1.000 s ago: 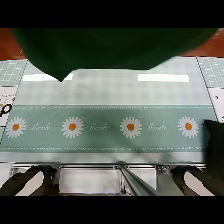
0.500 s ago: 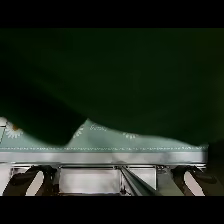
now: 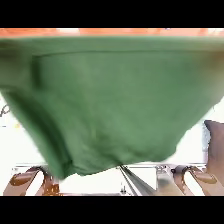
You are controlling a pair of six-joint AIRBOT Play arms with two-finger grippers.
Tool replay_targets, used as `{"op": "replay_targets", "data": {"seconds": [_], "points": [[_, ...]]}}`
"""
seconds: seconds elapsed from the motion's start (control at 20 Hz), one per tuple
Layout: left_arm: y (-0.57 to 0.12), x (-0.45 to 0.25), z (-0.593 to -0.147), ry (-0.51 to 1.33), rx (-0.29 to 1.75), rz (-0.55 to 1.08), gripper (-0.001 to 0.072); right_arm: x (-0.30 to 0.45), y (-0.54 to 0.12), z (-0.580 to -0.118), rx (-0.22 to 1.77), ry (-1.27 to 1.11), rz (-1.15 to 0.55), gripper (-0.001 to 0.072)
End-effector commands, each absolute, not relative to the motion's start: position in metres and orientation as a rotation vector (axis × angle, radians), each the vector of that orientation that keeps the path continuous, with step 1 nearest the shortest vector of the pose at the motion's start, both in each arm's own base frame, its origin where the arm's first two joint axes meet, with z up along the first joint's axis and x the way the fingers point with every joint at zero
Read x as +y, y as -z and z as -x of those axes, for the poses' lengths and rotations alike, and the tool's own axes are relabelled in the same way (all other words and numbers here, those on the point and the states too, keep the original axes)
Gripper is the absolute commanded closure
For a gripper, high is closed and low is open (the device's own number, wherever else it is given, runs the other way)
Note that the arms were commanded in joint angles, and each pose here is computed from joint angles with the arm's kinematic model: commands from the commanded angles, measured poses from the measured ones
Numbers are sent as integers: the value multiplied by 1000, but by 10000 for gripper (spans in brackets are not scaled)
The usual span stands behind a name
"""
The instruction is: Fold the shirts.
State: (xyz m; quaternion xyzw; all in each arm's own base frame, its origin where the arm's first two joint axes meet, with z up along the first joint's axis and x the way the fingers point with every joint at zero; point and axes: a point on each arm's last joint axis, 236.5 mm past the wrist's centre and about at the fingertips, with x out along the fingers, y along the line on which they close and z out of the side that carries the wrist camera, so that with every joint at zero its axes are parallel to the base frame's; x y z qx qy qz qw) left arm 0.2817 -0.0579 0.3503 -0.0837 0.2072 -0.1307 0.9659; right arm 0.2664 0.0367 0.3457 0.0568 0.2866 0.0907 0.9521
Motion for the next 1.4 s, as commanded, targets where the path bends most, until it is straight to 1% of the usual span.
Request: {"op": "replay_targets", "data": {"seconds": [0.0, 0.15, 0.3, 0.45, 0.55, 0.65, 0.75, 0.85, 0.9, 0.95, 1.0, 1.1, 1.2, 1.3, 1.35], "points": [[-268, -58, -363, 281, 557, 241, 690, 26, -267, -339, 743, -189, -153, 690], [-197, -65, -439, 275, 671, 312, 689, 12, -202, -411, 846, -171, -192, 690], [-141, -65, -501, 234, 695, 371, 689, 0, -131, -466, 926, -139, -244, 690], [-106, -61, -548, 196, 680, 438, 689, -9, -86, -512, 901, -96, -310, 690], [-87, -62, -567, 187, 685, 495, 689, -11, -68, -537, 859, -81, -371, 690], [-66, -70, -576, 192, 718, 538, 689, -9, -53, -552, 839, -78, -429, 690], [-47, -82, -575, 208, 764, 546, 689, -4, -38, -555, 861, -84, -466, 689], [-36, -94, -569, 243, 804, 514, 689, 0, -29, -552, 896, -95, -482, 688], [-33, -98, -566, 253, 819, 510, 680, 1, -28, -551, 901, -98, -479, 638], [-33, -100, -563, 261, 834, 511, 520, 2, -29, -550, 904, -103, -484, 459], [-33, -101, -558, 275, 856, 511, 203, 2, -33, -548, 912, -112, -482, 292], [-38, -91, -539, 314, 957, 476, 207, -5, -48, -537, 962, -150, -468, 299], [-41, -60, -505, 329, 1117, 442, 208, -30, -73, -516, 1011, -157, -482, 299], [-42, -24, -460, 313, 1269, 476, 208, -64, -90, -485, 1052, -125, -511, 300], [-42, -12, -443, 299, 1304, 503, 208, -75, -91, -463, 1099, -114, -534, 300]]}}
